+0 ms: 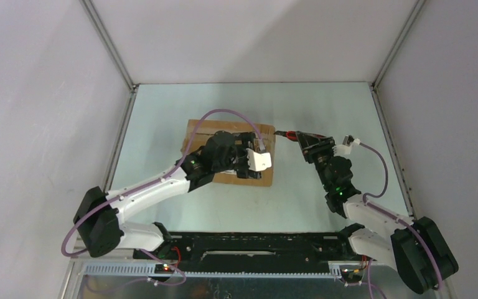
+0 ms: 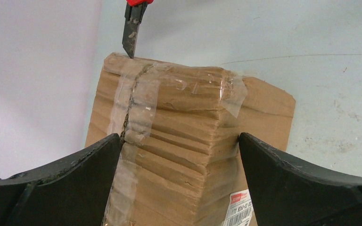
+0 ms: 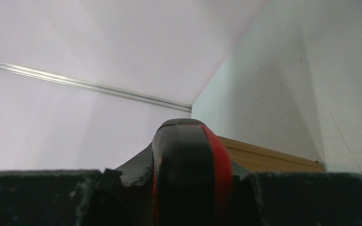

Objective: Unpack the express box
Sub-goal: Adjust the express box at the center of the board, then cut the express box at the center of the board.

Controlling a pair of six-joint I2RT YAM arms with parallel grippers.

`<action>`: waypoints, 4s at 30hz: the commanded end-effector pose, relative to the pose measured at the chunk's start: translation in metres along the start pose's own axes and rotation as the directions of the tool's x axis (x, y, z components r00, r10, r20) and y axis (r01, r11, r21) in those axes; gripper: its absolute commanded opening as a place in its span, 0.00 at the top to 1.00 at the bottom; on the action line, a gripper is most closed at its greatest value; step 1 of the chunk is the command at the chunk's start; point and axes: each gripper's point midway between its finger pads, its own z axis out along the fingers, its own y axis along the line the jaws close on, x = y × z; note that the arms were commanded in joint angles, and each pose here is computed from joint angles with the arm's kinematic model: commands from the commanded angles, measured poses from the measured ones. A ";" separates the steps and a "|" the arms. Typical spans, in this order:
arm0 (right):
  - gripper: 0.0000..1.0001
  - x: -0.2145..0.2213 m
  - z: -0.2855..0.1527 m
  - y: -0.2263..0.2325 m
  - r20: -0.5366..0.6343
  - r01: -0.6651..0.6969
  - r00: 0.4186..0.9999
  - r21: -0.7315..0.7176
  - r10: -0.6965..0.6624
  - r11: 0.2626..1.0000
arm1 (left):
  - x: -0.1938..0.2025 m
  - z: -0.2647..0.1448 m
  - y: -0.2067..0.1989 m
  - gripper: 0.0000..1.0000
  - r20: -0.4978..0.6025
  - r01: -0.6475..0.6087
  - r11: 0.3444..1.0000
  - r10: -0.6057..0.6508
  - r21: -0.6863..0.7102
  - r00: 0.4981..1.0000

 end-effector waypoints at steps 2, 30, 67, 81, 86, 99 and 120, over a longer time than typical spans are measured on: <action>1.00 -0.017 0.014 0.039 0.080 -0.052 0.995 -0.108 0.060 0.993 | -0.008 0.001 -0.002 0.00 0.038 0.026 1.000 -0.026 -0.008 0.999; 1.00 0.037 -0.010 0.038 -0.145 -0.129 0.984 -0.176 0.104 0.976 | 0.000 0.010 -0.027 0.00 0.042 0.028 1.000 -0.028 0.014 0.999; 1.00 0.100 -0.059 0.057 -0.494 -0.295 0.846 -0.124 0.198 0.948 | 0.002 0.027 -0.011 0.04 0.011 -0.022 0.993 0.023 -0.113 1.000; 1.00 0.097 -0.071 0.046 -0.493 -0.259 0.851 -0.092 0.182 0.962 | -0.004 0.021 -0.011 0.06 0.053 0.014 0.992 -0.007 -0.127 0.999; 1.00 0.078 -0.071 0.020 -0.387 -0.128 0.916 -0.026 0.109 0.991 | -0.005 0.011 -0.012 0.06 0.055 0.010 0.992 -0.003 -0.128 0.998; 1.00 0.038 -0.086 0.030 -0.314 -0.009 0.949 -0.082 -0.017 0.997 | -0.022 -0.013 0.000 0.00 0.100 0.010 0.987 0.006 -0.159 0.995; 1.00 0.062 -0.157 0.142 -0.582 0.074 0.683 -0.544 -0.440 0.836 | -0.181 -0.162 0.062 0.00 0.339 0.485 0.848 -0.530 0.212 0.778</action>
